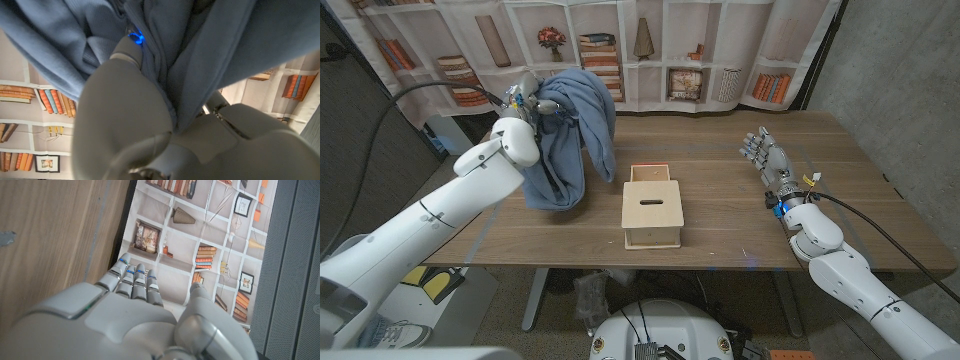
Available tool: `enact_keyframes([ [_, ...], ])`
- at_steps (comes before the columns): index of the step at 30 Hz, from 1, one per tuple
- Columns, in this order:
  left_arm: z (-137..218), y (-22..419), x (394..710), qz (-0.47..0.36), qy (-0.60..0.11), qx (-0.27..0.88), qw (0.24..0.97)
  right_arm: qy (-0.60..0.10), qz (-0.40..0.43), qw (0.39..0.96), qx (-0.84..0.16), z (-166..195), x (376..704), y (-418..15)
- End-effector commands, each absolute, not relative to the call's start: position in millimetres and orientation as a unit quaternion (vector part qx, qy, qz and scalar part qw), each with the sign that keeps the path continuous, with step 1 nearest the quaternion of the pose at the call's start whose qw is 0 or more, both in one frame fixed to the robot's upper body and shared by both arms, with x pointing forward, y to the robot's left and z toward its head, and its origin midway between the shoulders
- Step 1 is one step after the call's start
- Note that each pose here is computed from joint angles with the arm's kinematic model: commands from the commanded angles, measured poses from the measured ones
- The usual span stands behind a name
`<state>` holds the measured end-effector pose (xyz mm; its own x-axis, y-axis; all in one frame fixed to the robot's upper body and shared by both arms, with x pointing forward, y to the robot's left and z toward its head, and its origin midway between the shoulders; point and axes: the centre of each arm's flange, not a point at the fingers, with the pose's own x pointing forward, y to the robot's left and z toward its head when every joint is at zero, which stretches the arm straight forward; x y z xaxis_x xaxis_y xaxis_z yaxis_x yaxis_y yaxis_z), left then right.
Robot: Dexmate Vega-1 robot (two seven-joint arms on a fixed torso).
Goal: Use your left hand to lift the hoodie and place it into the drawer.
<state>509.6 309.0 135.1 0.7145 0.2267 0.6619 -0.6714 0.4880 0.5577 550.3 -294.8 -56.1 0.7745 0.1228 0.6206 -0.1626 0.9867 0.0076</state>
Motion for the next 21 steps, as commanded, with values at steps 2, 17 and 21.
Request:
enact_keyframes([
  [2,151,307,500,0.271,-0.278,0.428,0.816,-0.326,0.073,0.942,0.026,-55,548,-293],
  [17,167,300,505,0.262,-0.289,0.424,0.817,-0.326,0.068,0.942,0.029,-52,551,-295],
  [21,170,297,506,0.263,-0.288,0.424,0.818,-0.326,0.067,0.943,0.030,-51,553,-296],
])
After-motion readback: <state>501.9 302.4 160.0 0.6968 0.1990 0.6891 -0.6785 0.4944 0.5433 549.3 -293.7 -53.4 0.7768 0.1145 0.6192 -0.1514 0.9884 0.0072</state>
